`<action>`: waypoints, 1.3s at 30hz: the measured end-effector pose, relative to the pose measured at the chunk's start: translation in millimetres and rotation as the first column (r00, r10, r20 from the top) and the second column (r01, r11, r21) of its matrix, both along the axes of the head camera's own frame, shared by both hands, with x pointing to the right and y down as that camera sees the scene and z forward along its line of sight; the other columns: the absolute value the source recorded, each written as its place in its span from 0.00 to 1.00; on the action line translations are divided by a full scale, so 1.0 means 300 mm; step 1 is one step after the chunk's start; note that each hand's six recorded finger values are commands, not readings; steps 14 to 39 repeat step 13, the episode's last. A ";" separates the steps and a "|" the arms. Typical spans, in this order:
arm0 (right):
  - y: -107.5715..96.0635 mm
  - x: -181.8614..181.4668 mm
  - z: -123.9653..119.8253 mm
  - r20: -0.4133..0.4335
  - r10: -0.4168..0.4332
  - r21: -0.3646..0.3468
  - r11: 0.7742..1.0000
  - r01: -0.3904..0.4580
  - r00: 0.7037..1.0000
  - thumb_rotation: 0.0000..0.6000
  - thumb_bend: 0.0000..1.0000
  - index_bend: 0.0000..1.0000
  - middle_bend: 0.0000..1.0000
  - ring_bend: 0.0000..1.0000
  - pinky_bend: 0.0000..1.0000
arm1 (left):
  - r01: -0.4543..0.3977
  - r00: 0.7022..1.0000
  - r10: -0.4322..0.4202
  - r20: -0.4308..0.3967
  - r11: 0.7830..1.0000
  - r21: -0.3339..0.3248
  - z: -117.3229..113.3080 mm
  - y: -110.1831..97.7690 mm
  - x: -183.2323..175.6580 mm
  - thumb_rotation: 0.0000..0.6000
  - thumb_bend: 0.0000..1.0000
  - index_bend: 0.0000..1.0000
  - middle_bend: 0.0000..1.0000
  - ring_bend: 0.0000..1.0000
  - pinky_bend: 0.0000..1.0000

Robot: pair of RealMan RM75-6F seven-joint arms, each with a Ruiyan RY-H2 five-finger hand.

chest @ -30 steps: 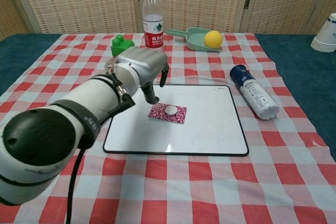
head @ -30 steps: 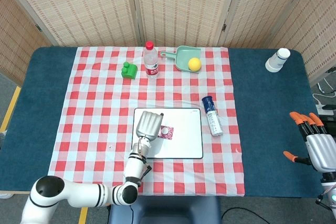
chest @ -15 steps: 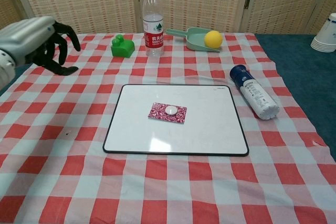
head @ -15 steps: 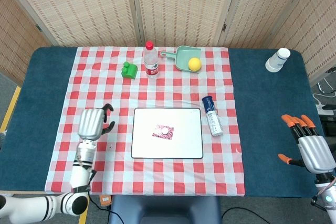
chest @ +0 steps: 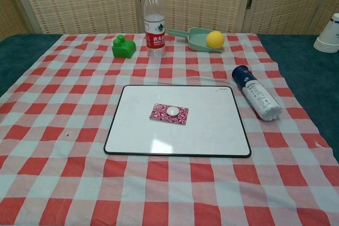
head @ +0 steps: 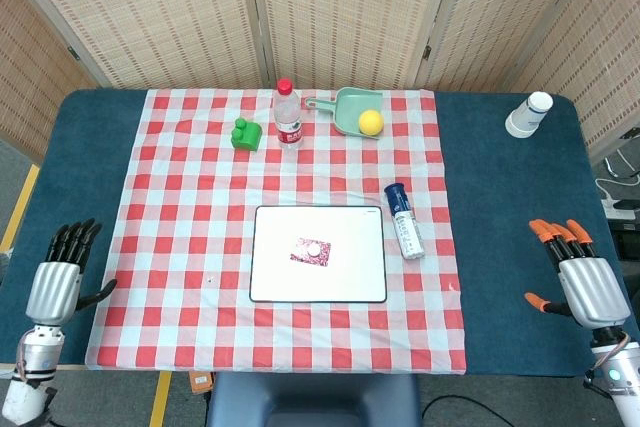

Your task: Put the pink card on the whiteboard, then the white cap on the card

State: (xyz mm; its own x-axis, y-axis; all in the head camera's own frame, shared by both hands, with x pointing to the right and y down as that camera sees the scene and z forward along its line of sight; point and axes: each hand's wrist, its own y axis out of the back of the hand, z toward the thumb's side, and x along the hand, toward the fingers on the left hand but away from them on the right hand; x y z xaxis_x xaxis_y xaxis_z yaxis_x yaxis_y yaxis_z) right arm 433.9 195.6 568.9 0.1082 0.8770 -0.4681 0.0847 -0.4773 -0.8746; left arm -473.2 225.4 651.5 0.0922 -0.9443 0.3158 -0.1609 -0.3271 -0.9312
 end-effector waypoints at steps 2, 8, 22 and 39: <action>0.000 0.000 0.003 -0.007 0.002 0.000 1.000 -0.002 1.000 1.00 0.00 0.00 0.10 0.00 0.00 | 0.012 1.000 -0.013 -0.010 0.999 -0.030 0.004 0.017 -0.019 1.00 0.20 0.00 0.00 0.00 0.02; -0.004 -0.005 0.009 -0.027 0.007 0.013 1.000 -0.006 1.000 1.00 0.00 0.00 0.10 0.00 0.00 | 0.039 0.999 -0.039 0.001 0.995 -0.097 -0.015 0.042 -0.059 1.00 0.20 0.00 0.00 0.00 0.02; -0.003 -0.005 0.021 -0.036 0.008 0.008 1.000 -0.007 0.999 1.00 0.00 0.00 0.10 0.00 0.00 | 0.067 0.998 -0.064 0.028 0.985 -0.160 -0.016 0.055 -0.107 1.00 0.20 0.00 0.00 0.00 0.02; -0.003 -0.005 0.021 -0.036 0.008 0.008 1.000 -0.007 0.999 1.00 0.00 0.00 0.10 0.00 0.00 | 0.067 0.998 -0.064 0.028 0.985 -0.160 -0.016 0.055 -0.107 1.00 0.20 0.00 0.00 0.00 0.02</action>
